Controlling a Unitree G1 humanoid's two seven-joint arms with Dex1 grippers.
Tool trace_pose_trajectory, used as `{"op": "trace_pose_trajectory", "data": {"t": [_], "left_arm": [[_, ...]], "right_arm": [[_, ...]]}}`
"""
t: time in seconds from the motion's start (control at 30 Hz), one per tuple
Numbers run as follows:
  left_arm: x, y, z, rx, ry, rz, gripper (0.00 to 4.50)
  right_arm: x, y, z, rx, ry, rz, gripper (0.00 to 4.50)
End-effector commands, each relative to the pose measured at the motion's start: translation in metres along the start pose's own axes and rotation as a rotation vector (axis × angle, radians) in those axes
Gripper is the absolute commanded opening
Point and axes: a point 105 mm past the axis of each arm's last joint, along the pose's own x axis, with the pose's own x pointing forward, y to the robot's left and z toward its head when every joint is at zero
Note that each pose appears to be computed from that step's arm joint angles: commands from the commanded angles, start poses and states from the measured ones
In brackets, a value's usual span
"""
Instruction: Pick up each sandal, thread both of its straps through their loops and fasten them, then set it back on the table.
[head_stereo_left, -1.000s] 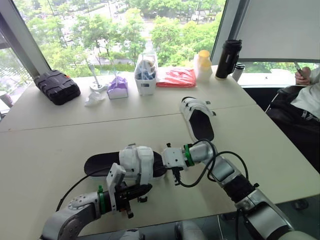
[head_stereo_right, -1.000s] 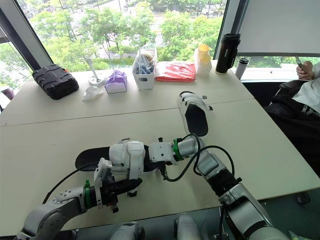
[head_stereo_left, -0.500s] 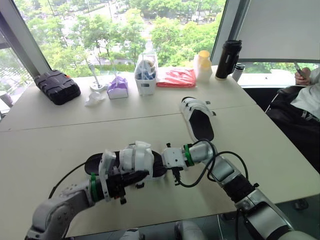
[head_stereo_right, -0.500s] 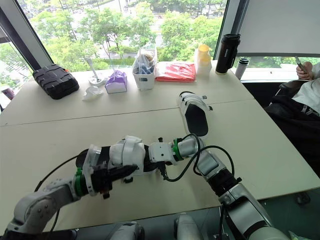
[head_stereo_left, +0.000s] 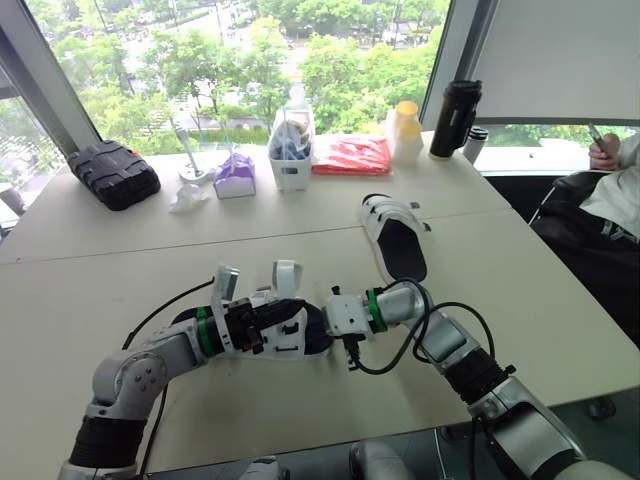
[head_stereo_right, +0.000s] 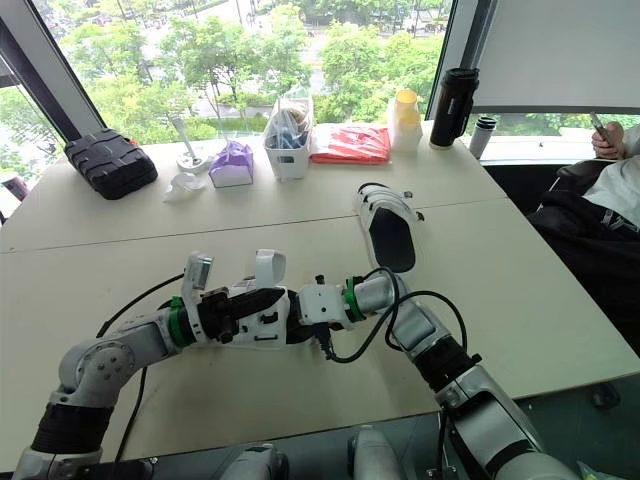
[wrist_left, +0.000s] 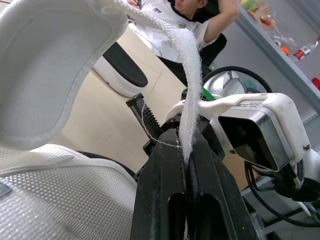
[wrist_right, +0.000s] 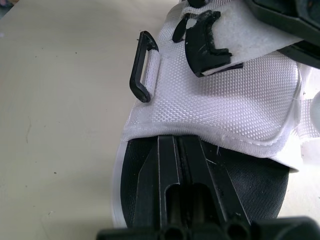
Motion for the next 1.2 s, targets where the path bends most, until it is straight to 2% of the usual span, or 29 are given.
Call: {"op": "trace_pose_trajectory", "data": {"t": [0.03,0.2,0.4,0.93,1.2], "left_arm": [[-0.003,-0.001,-0.008,-0.065,0.047,-0.016,0.02],[-0.009,0.0,-0.012,-0.076,0.106,-0.012,0.02],[-0.014,0.004,-0.022,-0.017,0.192,0.011,0.02],[-0.002,0.008,-0.025,0.078,0.123,0.005,0.02],[-0.007,0.007,-0.041,0.128,0.182,-0.027,0.02]], "right_arm": [[0.011,0.016,-0.008,0.009,0.032,0.068,0.0],[0.011,0.015,-0.009,0.001,0.035,0.068,0.0],[0.012,0.013,-0.008,-0.008,0.034,0.067,0.0],[0.012,0.014,-0.008,-0.005,0.036,0.062,0.0],[0.012,0.013,-0.009,-0.005,0.039,0.058,0.0]]}}
